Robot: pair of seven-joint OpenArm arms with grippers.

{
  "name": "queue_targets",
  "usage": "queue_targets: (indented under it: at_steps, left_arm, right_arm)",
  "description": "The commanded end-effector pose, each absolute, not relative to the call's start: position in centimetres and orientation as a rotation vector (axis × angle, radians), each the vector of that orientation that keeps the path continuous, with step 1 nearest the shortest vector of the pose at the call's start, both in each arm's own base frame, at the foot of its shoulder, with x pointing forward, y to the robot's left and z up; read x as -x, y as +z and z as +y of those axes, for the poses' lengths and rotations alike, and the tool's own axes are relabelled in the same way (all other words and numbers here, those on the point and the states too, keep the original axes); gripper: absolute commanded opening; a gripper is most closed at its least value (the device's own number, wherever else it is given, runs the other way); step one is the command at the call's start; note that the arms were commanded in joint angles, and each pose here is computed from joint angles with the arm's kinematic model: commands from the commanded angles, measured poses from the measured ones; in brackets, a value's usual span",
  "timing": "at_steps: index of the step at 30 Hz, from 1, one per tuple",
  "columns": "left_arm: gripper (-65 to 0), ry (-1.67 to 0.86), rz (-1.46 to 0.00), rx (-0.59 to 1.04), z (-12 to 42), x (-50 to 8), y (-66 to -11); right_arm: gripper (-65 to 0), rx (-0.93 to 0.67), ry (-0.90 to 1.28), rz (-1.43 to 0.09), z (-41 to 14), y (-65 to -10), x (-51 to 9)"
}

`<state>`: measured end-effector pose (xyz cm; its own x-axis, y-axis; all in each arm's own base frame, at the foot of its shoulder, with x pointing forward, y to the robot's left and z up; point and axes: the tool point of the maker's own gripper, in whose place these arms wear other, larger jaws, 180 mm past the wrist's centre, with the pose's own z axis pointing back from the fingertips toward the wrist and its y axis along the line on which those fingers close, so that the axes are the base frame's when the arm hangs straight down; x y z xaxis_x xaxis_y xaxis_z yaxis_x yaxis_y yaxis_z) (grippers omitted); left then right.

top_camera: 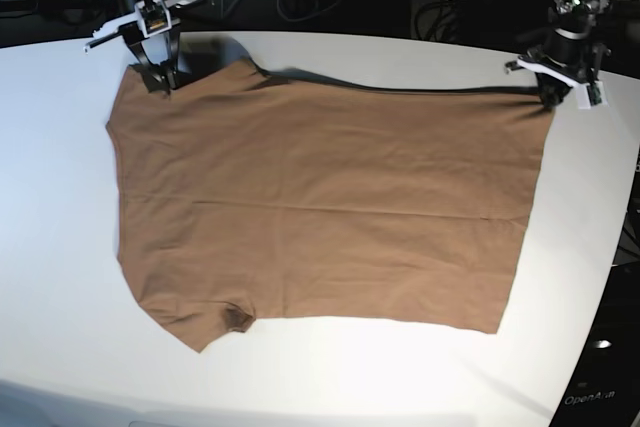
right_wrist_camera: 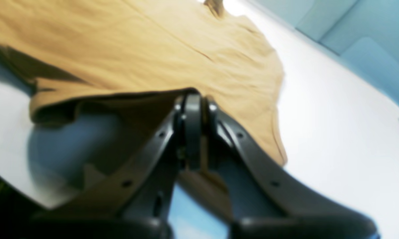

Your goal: Fold the T-shirt properly

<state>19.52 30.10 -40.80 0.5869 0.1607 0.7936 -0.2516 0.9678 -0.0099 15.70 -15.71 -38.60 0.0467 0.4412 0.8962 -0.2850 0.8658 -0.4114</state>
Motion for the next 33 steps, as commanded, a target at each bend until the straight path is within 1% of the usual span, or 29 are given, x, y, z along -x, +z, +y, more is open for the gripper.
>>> queue_targets:
  at_steps: [1,10,19,23,29,33]
  left_arm:
    - [-61.8,0.228,-0.947,-0.112,30.4,-20.4,-39.6]
    - [-61.8,0.206,-0.96,-0.074,29.1,-24.0,-37.5]
    - [-61.8,0.211,-0.918,-0.049,28.6,-25.8,-37.2]
    - [-61.8,0.199,-0.911,-0.034,27.9,-26.1,-37.3]
    - [-61.8,0.19,-0.943,-0.025,27.6,-27.5,-36.5]
    - [-61.8,0.194,-0.964,-0.022,27.7,-28.8,-35.8]
  right_arm:
    - [-64.3,0.142,0.556,-1.46,-15.9,-37.6,-16.1]
    - [-64.3,0.197,0.551,-1.483,-17.0,-36.9,-19.9]
    - [-64.3,0.256,0.57,-1.521,-18.2,-35.3,-24.5]
    - [-64.3,0.212,0.569,-1.521,-17.7,-34.9,-26.4]
    - [-64.3,0.222,0.56,-1.547,-17.7,-34.1,-28.1]
    - [-64.3,0.195,0.564,-1.54,-17.3,-34.0,-28.8]
